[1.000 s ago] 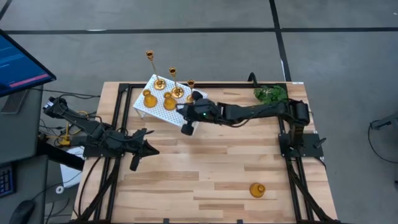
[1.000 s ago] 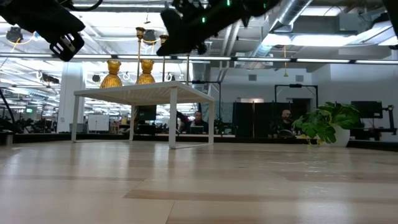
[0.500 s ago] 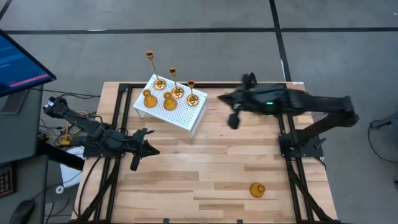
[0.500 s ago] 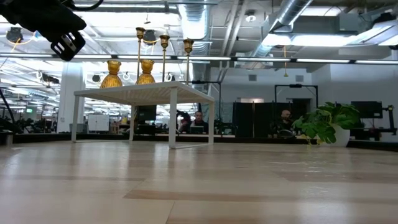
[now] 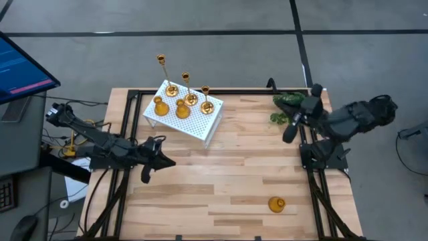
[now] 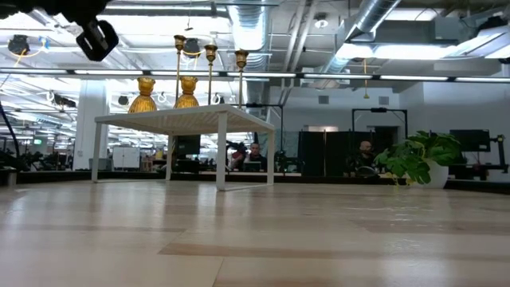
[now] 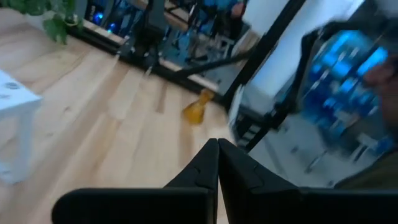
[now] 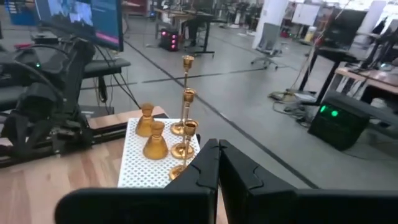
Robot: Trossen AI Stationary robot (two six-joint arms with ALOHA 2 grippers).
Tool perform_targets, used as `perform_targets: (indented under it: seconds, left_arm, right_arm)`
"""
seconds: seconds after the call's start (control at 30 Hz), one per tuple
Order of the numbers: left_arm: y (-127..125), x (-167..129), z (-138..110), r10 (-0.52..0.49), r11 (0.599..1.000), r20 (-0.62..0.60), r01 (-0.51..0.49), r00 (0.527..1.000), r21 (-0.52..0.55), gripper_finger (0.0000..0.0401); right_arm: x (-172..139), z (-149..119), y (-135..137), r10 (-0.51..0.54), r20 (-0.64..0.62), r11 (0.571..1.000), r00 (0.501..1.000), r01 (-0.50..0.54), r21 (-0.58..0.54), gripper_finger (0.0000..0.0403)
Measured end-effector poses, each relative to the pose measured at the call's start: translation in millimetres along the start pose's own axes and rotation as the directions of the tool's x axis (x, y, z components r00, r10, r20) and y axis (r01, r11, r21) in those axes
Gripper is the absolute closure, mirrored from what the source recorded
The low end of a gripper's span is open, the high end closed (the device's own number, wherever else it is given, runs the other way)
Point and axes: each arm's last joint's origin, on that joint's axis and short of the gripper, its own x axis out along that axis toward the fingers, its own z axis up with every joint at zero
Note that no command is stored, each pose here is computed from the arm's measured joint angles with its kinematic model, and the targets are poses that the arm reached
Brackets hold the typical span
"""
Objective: Pick & Place candle stick holders
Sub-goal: Put the top brown glass candle holder on the shelf aligned with the other brown glass candle holder
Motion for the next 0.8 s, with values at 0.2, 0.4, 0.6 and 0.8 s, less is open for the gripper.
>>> perform_targets:
  seconds: [0.2, 0.4, 0.6, 0.8]
  left_arm:
    - [-6, 14, 1, -0.035, 0.997, 0.063, 0.039, 0.997, -0.070, 0.0393]
    - [-8, 27, 9, 0.051, 0.996, 0.239, -0.033, 0.970, -0.079, 0.0393]
    - [-13, 27, 31, 0.088, 0.995, 0.407, -0.065, 0.909, -0.071, 0.0396]
    - [-28, 37, 60, 0.236, 0.967, 0.418, -0.256, 0.877, -0.009, 0.0397]
  right_arm:
    - [-17, -4, 6, -0.080, 0.038, 0.995, 0.996, 0.082, -0.061, 0.0403]
    - [-38, -8, -20, 0.066, 0.032, 0.993, 0.997, -0.062, -0.100, 0.0403]
    - [-59, -5, -60, 0.449, 0.112, 0.893, 0.886, -0.442, -0.085, 0.0403]
    - [-67, -18, -95, 0.500, 0.290, 0.857, 0.816, -0.515, -0.030, 0.0403]
